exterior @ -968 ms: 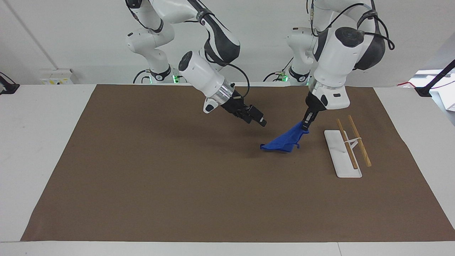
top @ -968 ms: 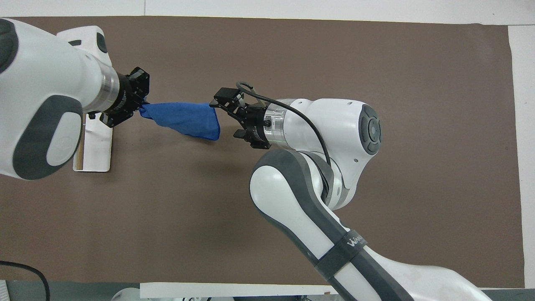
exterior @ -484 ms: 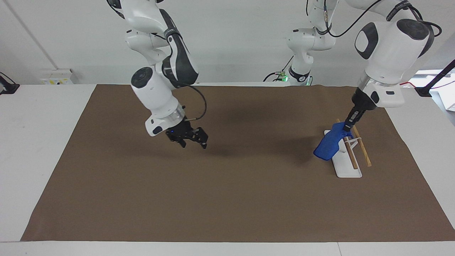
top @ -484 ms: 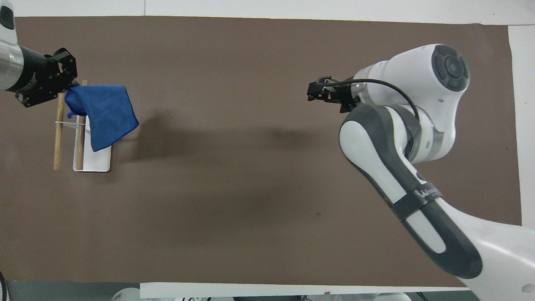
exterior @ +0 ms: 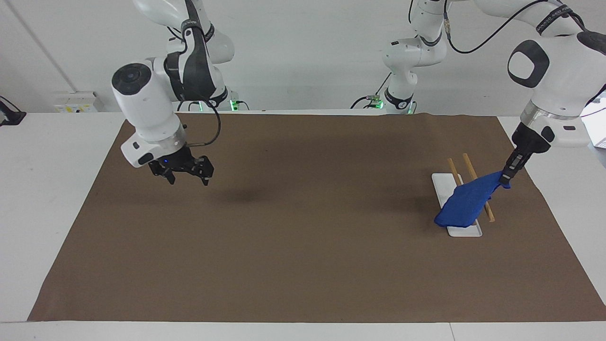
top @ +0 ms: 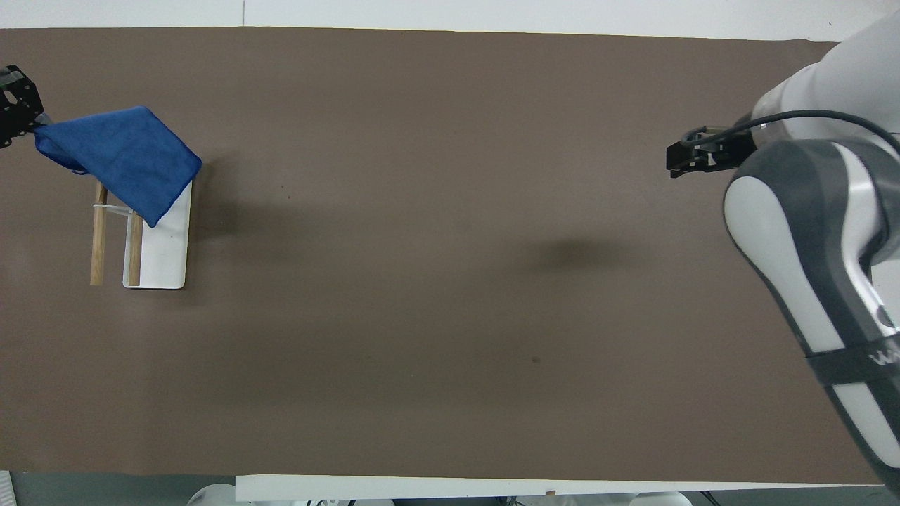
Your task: Right arm passes towel to left arm to hang
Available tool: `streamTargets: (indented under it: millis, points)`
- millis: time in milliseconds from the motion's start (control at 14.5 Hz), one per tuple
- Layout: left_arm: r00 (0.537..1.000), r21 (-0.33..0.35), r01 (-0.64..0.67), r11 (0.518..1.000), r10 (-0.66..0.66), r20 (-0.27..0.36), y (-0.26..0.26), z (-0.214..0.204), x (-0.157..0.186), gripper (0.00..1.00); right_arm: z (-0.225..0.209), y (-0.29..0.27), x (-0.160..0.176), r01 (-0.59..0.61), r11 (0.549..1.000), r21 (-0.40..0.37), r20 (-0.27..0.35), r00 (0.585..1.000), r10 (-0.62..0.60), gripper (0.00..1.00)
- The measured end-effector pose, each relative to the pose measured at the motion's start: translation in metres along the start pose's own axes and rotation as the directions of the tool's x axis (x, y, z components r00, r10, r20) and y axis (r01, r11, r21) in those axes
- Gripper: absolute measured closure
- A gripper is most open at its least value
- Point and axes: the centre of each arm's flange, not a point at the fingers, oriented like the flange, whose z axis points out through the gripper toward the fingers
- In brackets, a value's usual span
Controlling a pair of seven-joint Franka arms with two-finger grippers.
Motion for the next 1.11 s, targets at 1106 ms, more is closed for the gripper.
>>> streamTargets:
  millis: [1106]
  points:
    - [0.992, 0.046, -0.127, 0.991, 0.126, 0.033, -0.077, 0.050, 0.034, 0.98, -0.107, 0.091, -0.056, 0.047, 0.997, -0.055, 0.103, 0.994, -0.041, 0.00]
